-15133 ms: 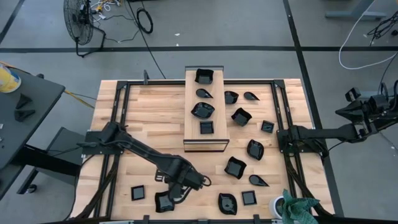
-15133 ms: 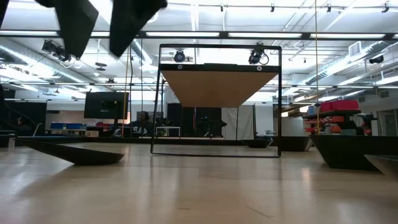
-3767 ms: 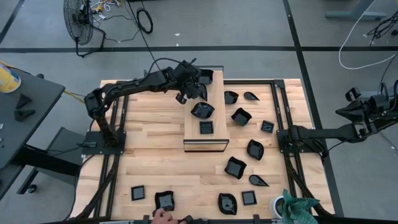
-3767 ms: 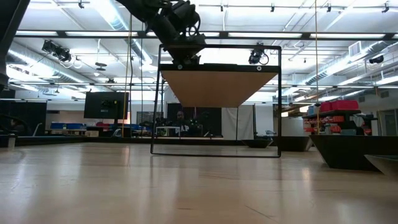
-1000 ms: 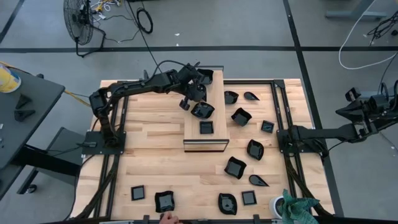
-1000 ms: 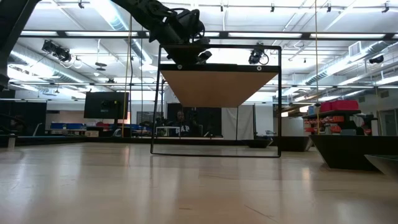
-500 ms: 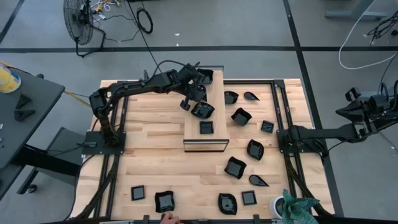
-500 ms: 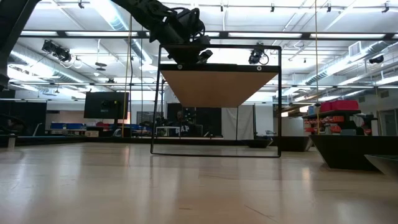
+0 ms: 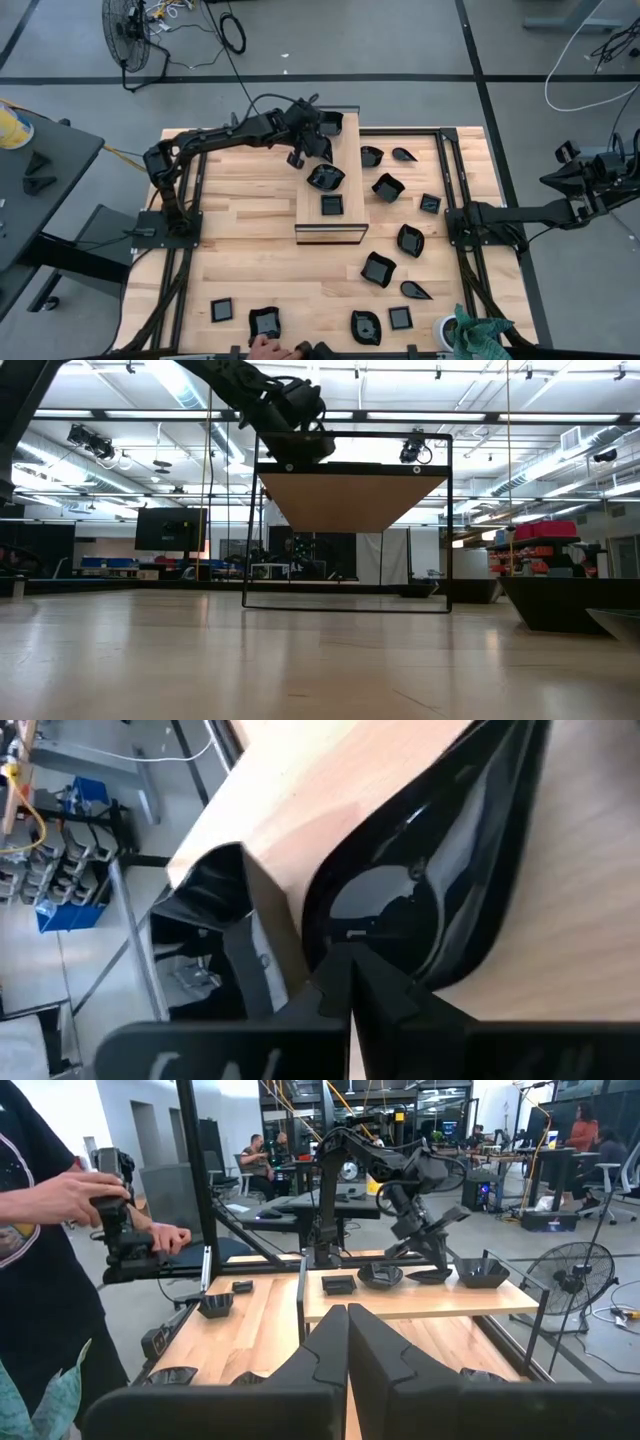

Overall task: Pick & Place Mini shaped plates
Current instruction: Stack the drop-shaped plate on top of the drop-shaped plate on the shelf

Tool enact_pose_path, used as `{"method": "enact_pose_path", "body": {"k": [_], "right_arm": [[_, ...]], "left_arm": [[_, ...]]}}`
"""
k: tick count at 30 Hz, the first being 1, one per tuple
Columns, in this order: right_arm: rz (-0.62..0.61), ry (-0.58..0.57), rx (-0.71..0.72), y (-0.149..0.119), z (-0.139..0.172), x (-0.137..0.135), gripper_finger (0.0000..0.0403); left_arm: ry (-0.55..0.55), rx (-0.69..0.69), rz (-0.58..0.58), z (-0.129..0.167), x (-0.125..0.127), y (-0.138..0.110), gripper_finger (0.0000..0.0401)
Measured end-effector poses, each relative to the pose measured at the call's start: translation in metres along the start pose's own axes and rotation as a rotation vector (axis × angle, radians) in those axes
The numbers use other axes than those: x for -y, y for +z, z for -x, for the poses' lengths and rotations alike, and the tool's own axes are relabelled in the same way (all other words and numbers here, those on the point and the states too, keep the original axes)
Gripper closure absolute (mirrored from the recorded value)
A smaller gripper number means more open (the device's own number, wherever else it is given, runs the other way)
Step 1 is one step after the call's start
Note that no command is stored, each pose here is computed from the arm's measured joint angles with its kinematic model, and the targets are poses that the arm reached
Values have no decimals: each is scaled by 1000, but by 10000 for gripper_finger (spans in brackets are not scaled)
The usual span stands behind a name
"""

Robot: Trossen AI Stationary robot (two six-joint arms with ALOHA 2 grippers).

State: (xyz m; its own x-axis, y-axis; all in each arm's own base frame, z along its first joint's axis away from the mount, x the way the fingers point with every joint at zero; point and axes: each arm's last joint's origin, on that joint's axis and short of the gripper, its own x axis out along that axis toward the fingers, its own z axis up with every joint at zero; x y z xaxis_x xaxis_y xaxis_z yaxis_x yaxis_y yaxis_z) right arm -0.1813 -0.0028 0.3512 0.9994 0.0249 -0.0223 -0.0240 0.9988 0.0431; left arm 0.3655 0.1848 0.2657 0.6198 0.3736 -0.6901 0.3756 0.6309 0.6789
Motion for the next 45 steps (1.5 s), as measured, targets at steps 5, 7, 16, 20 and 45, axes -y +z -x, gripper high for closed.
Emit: {"method": "enact_pose_path", "body": {"k": [5,7,16,20,45], "right_arm": [[0,0,0,0,0,0,392],[0,0,0,0,0,0,392],[0,0,0,0,0,0,392],[0,0,0,0,0,0,392],[0,0,0,0,0,0,392]], "left_arm": [[-28,51,4,0,1,2,398],[-36,64,5,0,2,2,397],[-10,-5,-7,-4,2,0,397],[-21,2,3,-4,2,-2,399],[-106,108,162,-3,7,4,399]]}}
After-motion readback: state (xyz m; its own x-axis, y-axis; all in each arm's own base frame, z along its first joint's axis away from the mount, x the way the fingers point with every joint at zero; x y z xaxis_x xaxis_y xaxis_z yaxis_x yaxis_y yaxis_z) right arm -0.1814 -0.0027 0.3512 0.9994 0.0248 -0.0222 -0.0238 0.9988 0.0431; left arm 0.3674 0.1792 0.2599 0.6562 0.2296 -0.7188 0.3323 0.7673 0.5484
